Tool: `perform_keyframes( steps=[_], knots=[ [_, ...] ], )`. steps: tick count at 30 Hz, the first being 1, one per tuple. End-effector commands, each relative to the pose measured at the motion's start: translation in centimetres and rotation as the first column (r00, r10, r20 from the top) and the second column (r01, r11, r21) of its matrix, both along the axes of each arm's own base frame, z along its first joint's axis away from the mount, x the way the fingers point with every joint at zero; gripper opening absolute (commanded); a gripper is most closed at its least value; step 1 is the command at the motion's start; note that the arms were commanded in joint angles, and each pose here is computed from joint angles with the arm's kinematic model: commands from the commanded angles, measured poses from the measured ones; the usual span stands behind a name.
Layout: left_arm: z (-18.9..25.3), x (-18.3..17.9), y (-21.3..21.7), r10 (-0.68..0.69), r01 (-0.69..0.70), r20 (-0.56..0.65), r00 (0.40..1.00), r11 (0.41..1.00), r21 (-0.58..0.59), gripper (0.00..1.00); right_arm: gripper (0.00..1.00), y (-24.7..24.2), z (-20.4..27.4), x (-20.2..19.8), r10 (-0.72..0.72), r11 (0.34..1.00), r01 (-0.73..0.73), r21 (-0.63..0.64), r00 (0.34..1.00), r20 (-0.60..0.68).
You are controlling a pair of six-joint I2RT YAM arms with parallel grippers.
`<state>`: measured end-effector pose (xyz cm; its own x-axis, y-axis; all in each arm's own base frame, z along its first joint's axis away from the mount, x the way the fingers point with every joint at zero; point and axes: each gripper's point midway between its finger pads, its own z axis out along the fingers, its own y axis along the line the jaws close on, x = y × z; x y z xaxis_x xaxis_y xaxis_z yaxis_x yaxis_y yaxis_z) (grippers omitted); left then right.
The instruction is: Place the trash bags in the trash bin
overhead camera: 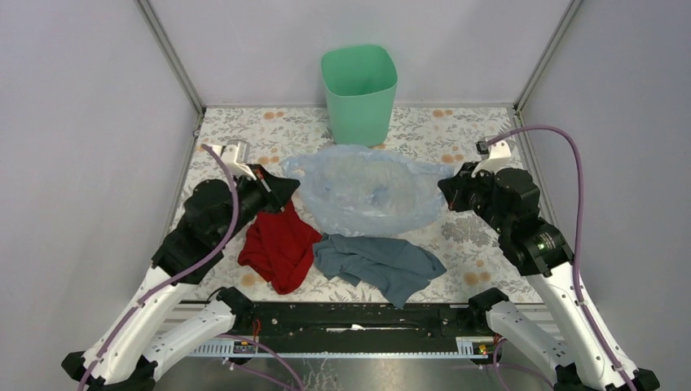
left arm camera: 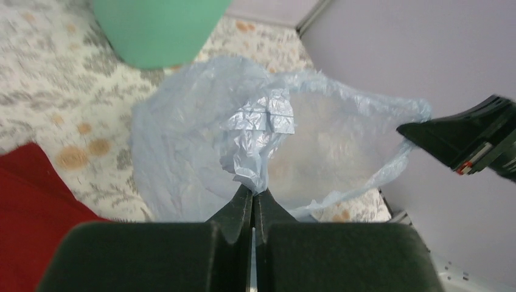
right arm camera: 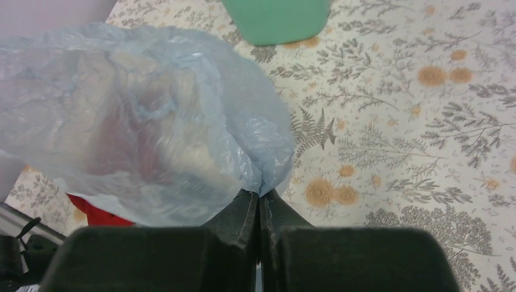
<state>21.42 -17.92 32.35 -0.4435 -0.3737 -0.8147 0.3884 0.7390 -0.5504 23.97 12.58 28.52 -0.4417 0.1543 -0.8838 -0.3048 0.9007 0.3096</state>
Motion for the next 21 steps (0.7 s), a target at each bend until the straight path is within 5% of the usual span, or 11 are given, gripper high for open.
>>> perform_keyframes(
  steps=[1,4,9,12,21],
  knots=[
    [3.0,1.1,1.6,0.086,-0.088,0.09,0.992,0.996,0.018,0.0,0.04,-1.0,1.4,1.5,-0.062,0.998,0.064,-0.027,0.996,0.068],
    [1.5,1.6,0.5,0.055,-0.057,0.059,0.997,0.998,0.024,0.0,0.2,-0.7,1.4,1.8,-0.069,0.998,0.069,-0.005,0.995,0.074],
    [-1.4,1.9,-0.5,0.025,-0.025,0.01,1.0,0.999,0.033,0.0,0.76,1.5,-0.9,1.8,0.024,0.999,-0.024,0.034,1.0,0.004],
    [-2.7,1.6,-0.5,0.022,-0.022,-0.008,1.0,0.999,0.026,0.0,0.98,2.0,-2.7,1.8,0.044,0.999,-0.042,0.022,0.996,-0.075],
    [-4.6,0.5,-1.2,-0.048,0.05,-0.04,0.998,0.998,0.038,0.0,1.0,6.7,-2.4,0.4,0.314,0.947,-0.297,0.119,0.934,-0.172]
  ],
)
